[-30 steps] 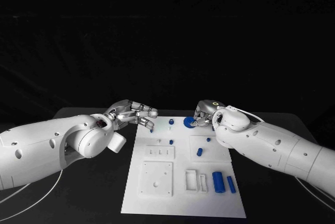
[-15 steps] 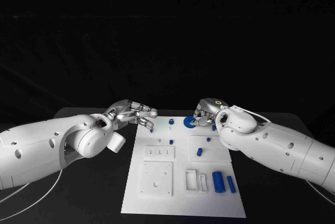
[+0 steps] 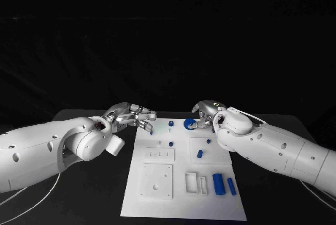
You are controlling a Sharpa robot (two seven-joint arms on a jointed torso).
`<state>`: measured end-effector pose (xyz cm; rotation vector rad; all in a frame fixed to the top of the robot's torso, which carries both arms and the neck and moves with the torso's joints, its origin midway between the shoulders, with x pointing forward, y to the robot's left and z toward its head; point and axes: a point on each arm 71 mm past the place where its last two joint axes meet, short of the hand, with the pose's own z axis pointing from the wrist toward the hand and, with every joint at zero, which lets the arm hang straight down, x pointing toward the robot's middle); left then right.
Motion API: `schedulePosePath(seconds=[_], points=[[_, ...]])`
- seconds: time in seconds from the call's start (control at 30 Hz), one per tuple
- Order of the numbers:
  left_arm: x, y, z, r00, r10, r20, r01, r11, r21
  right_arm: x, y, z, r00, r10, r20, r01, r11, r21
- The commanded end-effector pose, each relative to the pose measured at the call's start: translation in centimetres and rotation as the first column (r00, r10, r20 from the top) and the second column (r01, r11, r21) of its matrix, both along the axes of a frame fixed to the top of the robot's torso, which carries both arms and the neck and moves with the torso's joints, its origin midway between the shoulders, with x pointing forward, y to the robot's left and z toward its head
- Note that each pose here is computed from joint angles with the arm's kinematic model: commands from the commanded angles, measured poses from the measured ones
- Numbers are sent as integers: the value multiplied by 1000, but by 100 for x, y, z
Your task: Assemble the parts on the task board
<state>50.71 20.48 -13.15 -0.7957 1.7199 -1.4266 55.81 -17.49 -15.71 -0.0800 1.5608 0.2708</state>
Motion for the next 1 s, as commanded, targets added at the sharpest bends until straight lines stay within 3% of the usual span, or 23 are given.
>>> schedulePosePath(seconds=[0.03,0.43,1.0], points=[[-11,-35,8,1000,-24,2,24,1000,-2,30,30,-27,1000,18,-6,-18,1000,5],[-11,-48,4,999,-32,1,32,999,3,111,80,-121,998,28,-53,-26,999,22],[-12,-47,-1,999,-38,-3,38,999,7,114,44,-176,995,26,-94,-25,1000,7]])
